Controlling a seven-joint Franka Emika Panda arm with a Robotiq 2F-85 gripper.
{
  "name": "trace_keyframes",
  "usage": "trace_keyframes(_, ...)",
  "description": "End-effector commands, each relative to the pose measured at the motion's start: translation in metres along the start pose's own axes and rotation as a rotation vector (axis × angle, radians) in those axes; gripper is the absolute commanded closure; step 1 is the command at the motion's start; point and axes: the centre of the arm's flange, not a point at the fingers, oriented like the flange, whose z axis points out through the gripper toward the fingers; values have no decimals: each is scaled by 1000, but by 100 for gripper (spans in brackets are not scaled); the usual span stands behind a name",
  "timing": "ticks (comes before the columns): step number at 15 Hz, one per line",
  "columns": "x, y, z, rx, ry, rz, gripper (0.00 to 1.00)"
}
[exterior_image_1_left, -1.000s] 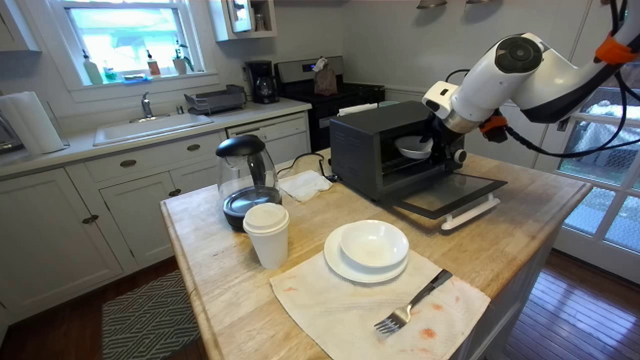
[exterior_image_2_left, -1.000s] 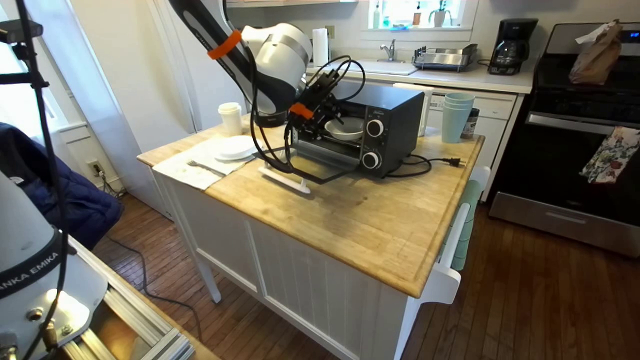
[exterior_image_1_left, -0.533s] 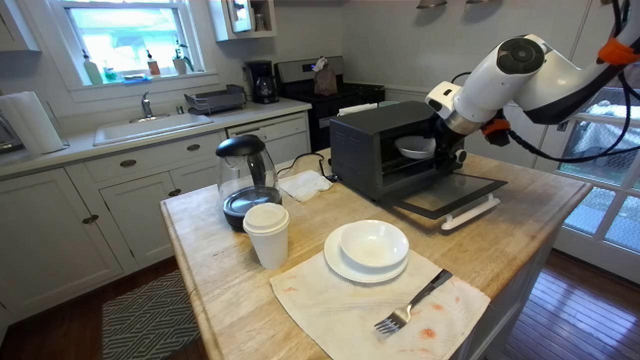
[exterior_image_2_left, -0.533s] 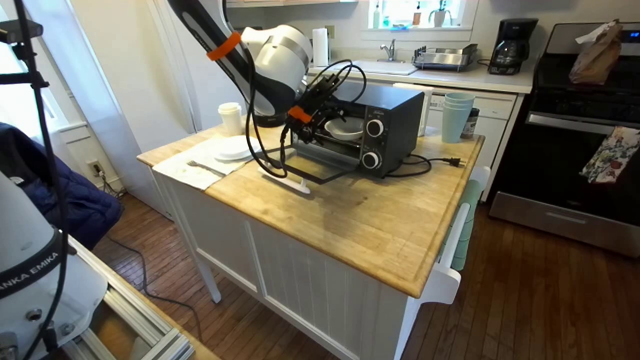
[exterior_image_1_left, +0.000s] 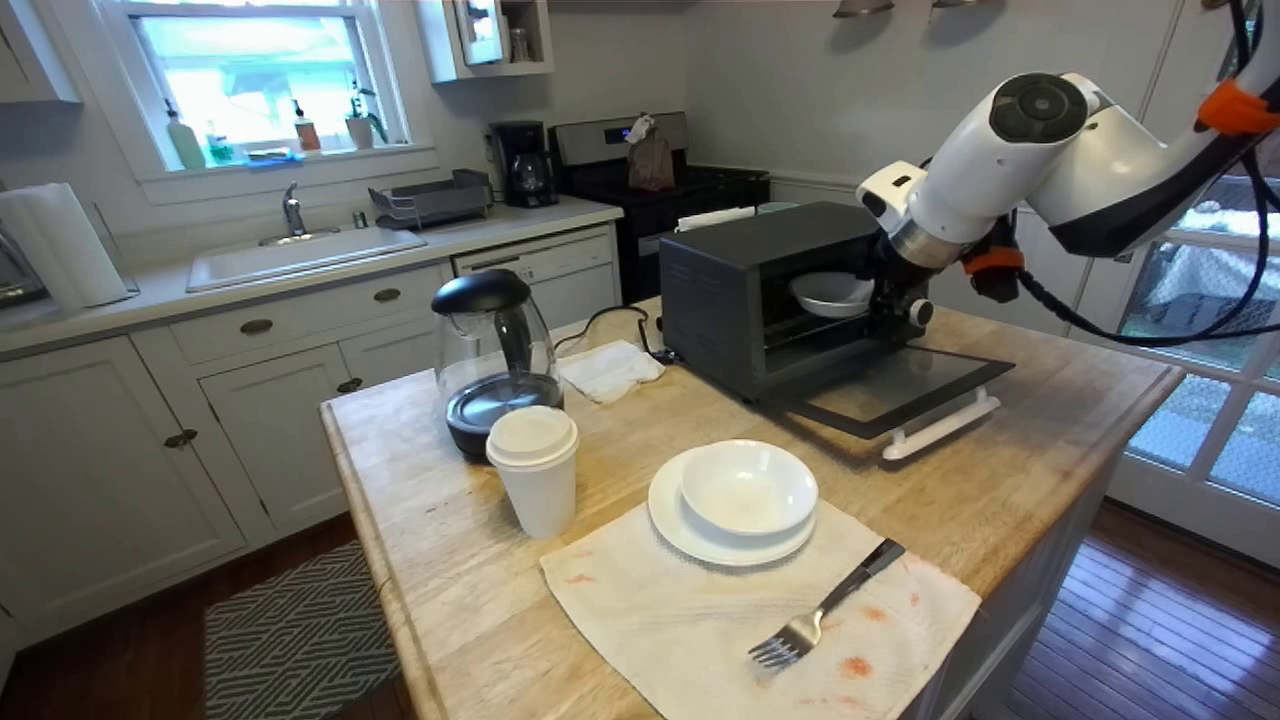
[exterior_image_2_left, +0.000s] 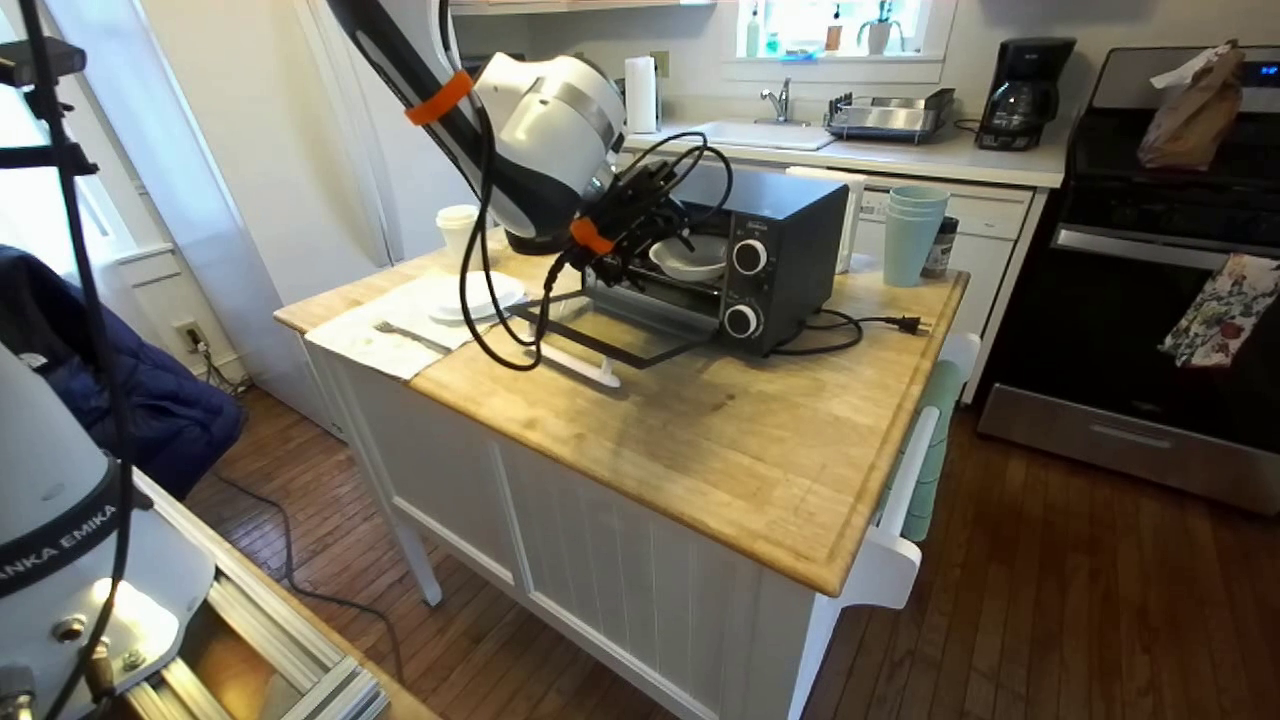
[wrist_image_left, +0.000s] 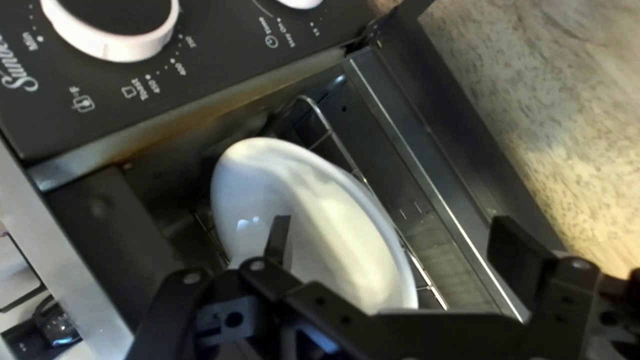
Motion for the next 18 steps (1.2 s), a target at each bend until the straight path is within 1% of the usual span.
trace_keyframes(1, -1, 2, -16, 7, -20, 95, 0)
trace_keyframes(2, -1, 2, -18, 2, -29, 117, 3)
trace_keyframes(3, -1, 4, -20, -1, -33, 140, 17)
trace_keyframes(5, -1, 7, -25, -4, -22, 179, 32)
trace_keyframes(7, 0, 9, -31, -7, -12, 206, 36)
trace_keyframes(8, 0, 10, -33, -20, -21, 213, 32)
trace_keyframes(9, 0, 11, -36, -20, -23, 221, 13)
trace_keyframes(11, -3, 13, -46, -27, -32, 229, 9)
trace_keyframes(12, -5, 13, -51, -29, -39, 226, 2)
trace_keyframes(15, -18, 11, -73, -42, -58, 199, 0)
trace_keyframes(17, -26, 8, -86, -42, -50, 155, 0)
trace_keyframes(18, -31, 5, -90, -55, -49, 130, 0)
